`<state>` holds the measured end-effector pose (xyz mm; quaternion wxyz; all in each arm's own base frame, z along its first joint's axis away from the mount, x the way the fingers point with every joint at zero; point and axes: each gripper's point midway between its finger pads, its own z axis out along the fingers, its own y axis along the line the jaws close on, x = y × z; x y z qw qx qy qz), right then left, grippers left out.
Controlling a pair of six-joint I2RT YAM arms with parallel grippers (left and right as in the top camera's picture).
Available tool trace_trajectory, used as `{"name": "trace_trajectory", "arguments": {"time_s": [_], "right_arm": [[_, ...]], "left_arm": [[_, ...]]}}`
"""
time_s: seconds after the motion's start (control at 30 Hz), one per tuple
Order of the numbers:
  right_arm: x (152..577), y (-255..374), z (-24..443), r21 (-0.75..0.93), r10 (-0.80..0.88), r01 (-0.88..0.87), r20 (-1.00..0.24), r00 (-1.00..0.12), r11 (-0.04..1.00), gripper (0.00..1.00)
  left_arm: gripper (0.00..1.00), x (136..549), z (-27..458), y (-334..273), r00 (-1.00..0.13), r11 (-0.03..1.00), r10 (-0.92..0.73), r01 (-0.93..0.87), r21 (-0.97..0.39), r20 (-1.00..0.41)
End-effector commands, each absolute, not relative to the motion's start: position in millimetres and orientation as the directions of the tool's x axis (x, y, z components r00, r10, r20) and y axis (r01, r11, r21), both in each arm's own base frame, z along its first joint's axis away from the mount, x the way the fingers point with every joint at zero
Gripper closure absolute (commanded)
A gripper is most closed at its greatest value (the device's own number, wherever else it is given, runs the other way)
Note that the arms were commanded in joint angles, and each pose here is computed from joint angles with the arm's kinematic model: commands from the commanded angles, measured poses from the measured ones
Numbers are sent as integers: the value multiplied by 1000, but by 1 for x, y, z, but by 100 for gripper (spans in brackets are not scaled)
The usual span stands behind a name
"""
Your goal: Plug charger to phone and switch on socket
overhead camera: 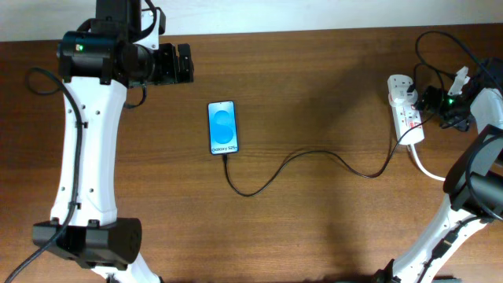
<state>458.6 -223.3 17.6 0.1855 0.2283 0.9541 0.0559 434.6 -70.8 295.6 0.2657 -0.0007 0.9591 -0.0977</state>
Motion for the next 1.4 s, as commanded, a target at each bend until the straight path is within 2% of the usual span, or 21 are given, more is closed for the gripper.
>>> {"name": "trace_trajectory", "arguments": {"time_s": [0.0, 0.23, 0.33, 0.47, 0.53, 0.67, 0.83, 1.0, 1.13, 1.23, 1.37], "right_arm": [[440, -188, -21, 210, 418, 379, -190, -888, 901, 1], [442, -191, -21, 205, 418, 379, -204, -885, 902, 1], [441, -217, -11, 148, 513, 492, -225, -828, 858, 1], [443, -262, 56, 166, 623, 604, -311, -718, 779, 1], [430, -291, 103, 121, 665, 676, -371, -648, 727, 2], [420, -298, 184, 159, 659, 676, -463, -593, 719, 1], [418, -252, 296, 249, 549, 525, -624, -556, 814, 2], [398, -143, 394, 208, 316, 253, -776, -546, 945, 2], [374, -43, 429, 181, 166, 28, -815, -555, 983, 2], [355, -3, 433, 184, 113, -66, -808, -578, 981, 2], [317, 56, 430, 311, 90, -227, -748, -657, 923, 2]], "left_arm": [[1, 432, 308, -69, -840, 982, -47, 60, -179, -540], [1, 432, 308, -69, -840, 982, -47, 60, -179, -540], [1, 432, 308, -69, -840, 982, -47, 60, -179, -540], [1, 432, 308, -69, -840, 982, -47, 60, -178, -540], [1, 432, 308, -69, -840, 982, -47, 60, -179, -540], [1, 432, 308, -69, -840, 982, -47, 60, -179, -540], [1, 432, 308, -69, -840, 982, -47, 60, -179, -540], [1, 432, 308, -69, -840, 982, -47, 60, -179, -540], [1, 432, 308, -69, -840, 982, -47, 60, -179, -540], [1, 432, 308, -69, -840, 982, -47, 60, -179, -540], [1, 432, 308, -69, -840, 982, -47, 60, -179, -540]]}}
